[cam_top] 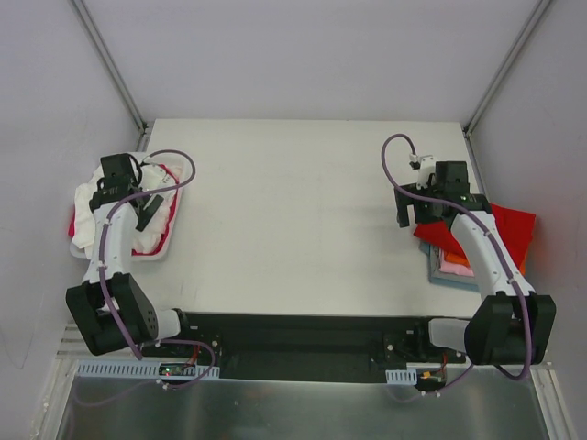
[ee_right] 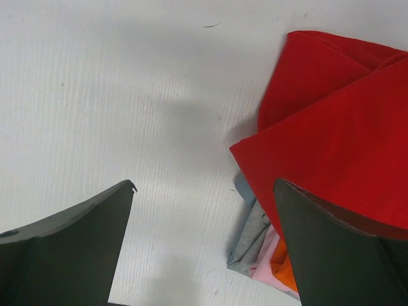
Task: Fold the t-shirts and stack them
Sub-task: Grab crumpled tshirt from bin with the left arm, then move the tshirt to the center of the board
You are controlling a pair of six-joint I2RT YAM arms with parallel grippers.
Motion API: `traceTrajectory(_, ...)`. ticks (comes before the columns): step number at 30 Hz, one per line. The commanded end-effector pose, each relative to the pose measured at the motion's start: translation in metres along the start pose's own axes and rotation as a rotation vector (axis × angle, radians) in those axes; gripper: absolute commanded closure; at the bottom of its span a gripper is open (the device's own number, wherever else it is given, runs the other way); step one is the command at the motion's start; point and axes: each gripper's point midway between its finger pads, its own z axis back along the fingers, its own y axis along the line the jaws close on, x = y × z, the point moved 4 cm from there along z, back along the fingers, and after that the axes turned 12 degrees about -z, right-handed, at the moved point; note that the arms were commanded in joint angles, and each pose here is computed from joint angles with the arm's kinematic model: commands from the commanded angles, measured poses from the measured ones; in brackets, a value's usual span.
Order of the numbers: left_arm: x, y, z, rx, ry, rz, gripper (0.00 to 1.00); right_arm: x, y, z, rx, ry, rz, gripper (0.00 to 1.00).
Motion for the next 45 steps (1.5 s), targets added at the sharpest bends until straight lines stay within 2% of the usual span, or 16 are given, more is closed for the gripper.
traceTrajectory(1,0.002,0.01,0.001,0.018,-0.057,0.004,0.19,0.014,-0.001,0.007,-0.018,-0.03,0.006,0.04)
traceTrajectory(5,-0.003,0.006,-0.013,-0.019,-0.042,0.0,0.25,0.014,-0.001,0.006,-0.022,-0.026,0.006,0.04)
traceTrajectory(9,-0.007,-0.002,-0.03,-0.07,-0.032,0.007,0.36,0.013,-0.002,0.005,-0.028,-0.023,0.009,0.04)
traceTrajectory(16,-0.012,-0.014,-0.05,-0.139,-0.004,0.021,0.74,0.013,-0.003,0.004,-0.026,-0.017,0.013,0.04)
traceTrajectory(17,-0.011,-0.015,-0.05,-0.144,-0.009,0.023,0.89,0.012,-0.003,0.003,-0.03,-0.014,0.013,0.04)
traceTrajectory(18,-0.011,-0.015,-0.049,-0.14,-0.013,0.03,1.0,0.013,-0.003,0.003,-0.028,-0.014,0.013,0.04)
traceTrajectory(20,-0.007,-0.01,-0.042,-0.12,-0.038,0.042,1.0,0.012,-0.003,0.001,-0.027,-0.006,0.014,0.03)
traceTrajectory(23,0.007,0.004,-0.018,-0.062,-0.145,0.08,1.0,0.011,-0.003,-0.001,-0.027,0.002,0.013,0.04)
traceTrajectory(26,0.029,0.025,0.025,0.015,-0.326,0.144,1.0,0.011,-0.004,-0.005,-0.032,0.012,0.014,0.04)
traceTrajectory(27,0.037,0.038,0.052,0.072,-0.405,0.185,1.0,0.01,-0.005,-0.006,-0.035,0.021,0.015,0.04)
traceTrajectory(31,0.074,0.053,0.132,0.104,-0.737,0.219,1.0,0.009,-0.007,-0.009,-0.05,0.03,0.019,0.03)
traceTrajectory(35,0.096,0.066,0.216,0.127,-0.995,0.232,1.0,0.008,-0.007,-0.01,-0.051,0.035,0.017,0.04)
traceTrajectory(41,0.109,0.081,0.322,0.165,-1.253,0.217,1.0,0.007,-0.009,-0.013,-0.062,0.046,0.02,0.04)
traceTrajectory(45,0.115,0.081,0.369,0.136,-1.374,0.18,1.0,0.006,-0.01,-0.014,-0.063,0.049,0.021,0.04)
